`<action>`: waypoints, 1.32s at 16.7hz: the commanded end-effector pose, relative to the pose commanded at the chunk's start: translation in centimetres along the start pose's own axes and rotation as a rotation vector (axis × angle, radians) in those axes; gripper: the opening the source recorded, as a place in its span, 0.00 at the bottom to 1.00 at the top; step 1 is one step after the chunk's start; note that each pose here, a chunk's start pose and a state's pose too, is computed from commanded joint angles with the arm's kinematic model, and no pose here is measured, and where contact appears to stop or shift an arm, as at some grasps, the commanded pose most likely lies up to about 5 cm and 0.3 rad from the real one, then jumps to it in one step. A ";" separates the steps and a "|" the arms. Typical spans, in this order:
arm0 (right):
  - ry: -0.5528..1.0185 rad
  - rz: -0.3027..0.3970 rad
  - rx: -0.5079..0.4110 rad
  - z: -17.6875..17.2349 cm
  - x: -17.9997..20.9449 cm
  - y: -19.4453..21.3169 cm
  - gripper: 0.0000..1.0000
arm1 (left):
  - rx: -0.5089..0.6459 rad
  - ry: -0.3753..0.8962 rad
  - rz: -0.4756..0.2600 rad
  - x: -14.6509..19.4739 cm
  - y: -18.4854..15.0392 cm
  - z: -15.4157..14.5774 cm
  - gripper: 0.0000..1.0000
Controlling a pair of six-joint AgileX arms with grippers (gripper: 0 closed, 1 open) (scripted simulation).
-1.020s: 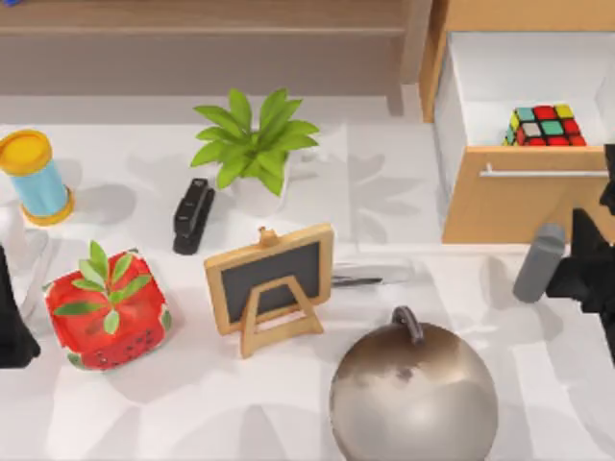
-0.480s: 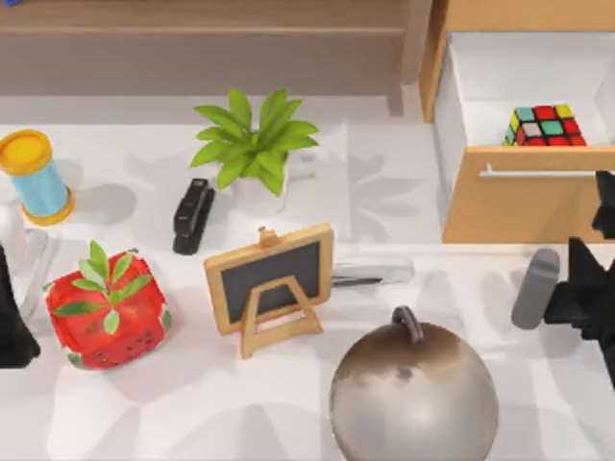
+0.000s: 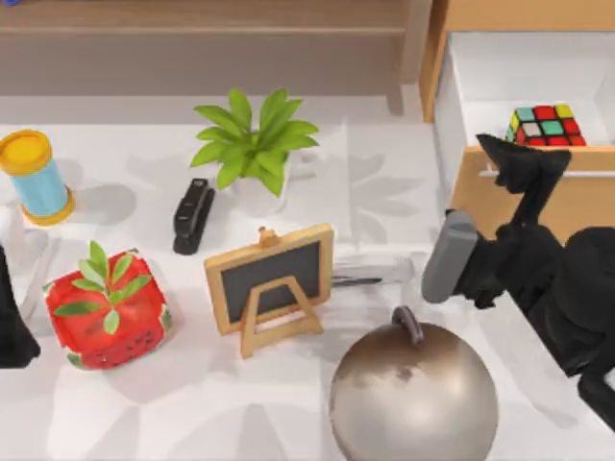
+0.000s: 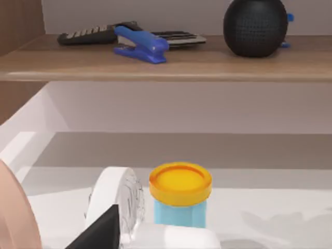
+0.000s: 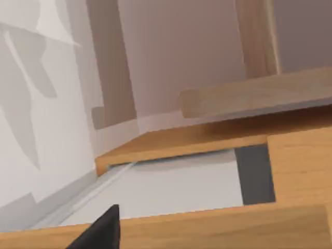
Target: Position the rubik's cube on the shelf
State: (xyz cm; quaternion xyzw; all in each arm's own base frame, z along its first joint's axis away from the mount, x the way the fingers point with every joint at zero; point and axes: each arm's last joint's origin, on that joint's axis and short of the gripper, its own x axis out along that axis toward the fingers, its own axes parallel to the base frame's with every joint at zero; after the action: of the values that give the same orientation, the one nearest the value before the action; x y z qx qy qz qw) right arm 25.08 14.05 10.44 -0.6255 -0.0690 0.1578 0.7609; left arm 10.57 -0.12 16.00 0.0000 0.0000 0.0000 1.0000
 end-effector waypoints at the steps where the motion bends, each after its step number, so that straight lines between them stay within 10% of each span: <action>1: -0.026 0.028 0.042 0.7 1.0 -0.5 1.00 | 0.000 0.000 0.000 0.0 0.0 0.0 1.00; 9: 0.106 0.368 0.476 2.0 10.5 -7.4 1.00 | 0.000 0.000 0.000 0.0 0.0 0.0 1.00; 22: 0.991 0.730 1.180 -7.4 17.2 -18.2 1.00 | 0.000 0.000 0.000 0.0 0.0 0.0 1.00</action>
State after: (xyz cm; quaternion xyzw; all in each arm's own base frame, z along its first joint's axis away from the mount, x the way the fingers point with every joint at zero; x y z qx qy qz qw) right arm 46.28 9.75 25.07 -0.1066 0.5714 0.1116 0.8060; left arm 10.57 -0.12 16.00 0.0000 0.0000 0.0000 1.0000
